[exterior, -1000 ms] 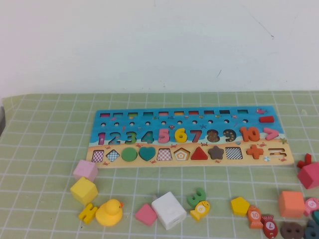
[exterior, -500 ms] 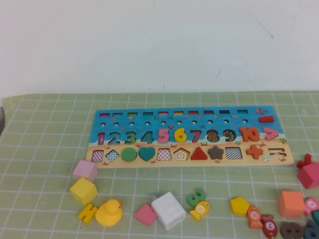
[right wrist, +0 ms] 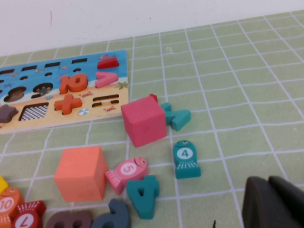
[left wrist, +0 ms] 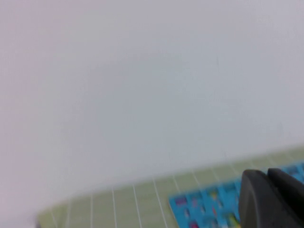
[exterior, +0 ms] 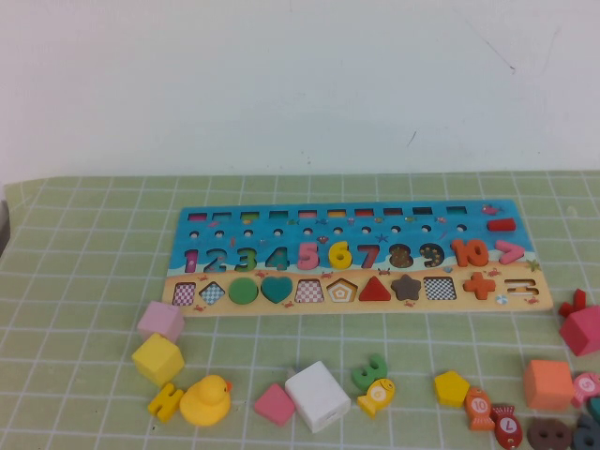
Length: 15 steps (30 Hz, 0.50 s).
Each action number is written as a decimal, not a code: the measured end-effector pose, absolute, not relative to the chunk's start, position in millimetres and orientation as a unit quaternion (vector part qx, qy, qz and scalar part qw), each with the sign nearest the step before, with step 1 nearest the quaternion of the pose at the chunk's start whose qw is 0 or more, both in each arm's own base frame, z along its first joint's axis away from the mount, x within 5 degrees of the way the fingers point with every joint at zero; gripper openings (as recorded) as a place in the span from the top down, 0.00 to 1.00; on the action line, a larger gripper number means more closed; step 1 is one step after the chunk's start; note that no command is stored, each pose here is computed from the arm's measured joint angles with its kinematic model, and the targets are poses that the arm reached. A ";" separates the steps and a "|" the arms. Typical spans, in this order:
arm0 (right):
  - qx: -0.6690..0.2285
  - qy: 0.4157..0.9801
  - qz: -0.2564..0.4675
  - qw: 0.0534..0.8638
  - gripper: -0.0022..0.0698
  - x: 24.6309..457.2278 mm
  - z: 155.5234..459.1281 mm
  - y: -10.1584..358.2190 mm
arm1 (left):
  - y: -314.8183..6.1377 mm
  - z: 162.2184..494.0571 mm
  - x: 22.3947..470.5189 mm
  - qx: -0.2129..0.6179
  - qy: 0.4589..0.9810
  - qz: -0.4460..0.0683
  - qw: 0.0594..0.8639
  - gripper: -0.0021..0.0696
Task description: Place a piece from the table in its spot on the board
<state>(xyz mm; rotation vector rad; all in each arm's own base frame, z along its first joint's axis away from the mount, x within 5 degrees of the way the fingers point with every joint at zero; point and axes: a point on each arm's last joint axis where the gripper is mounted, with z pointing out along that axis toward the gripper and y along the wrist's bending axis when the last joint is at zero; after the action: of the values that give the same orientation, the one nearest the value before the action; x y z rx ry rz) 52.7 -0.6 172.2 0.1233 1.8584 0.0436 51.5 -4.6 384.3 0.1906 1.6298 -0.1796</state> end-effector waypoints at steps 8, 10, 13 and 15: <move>0.053 0.801 0.019 0.597 0.97 52.7 172.2 -0.6 | -6.5 304.2 50.3 0.031 0.681 -0.080 0.727 0.97; 0.053 0.801 0.019 0.597 0.97 52.7 172.2 -0.6 | -5.4 280.1 50.6 0.012 0.693 -0.077 0.716 0.97; 0.053 0.801 0.019 0.597 0.97 52.7 172.2 -0.6 | -4.1 242.6 51.5 -0.010 0.713 -0.071 0.697 0.97; 0.053 0.801 0.019 0.597 0.97 52.7 172.2 -0.6 | -3.4 219.8 52.3 -0.020 0.726 -0.064 0.685 0.97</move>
<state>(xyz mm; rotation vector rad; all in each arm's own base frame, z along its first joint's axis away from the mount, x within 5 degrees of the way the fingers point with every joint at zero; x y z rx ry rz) 52.7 -0.6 172.2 0.1233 1.8584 0.0436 52.3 -3.4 219.8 -0.0437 1.6267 -0.1442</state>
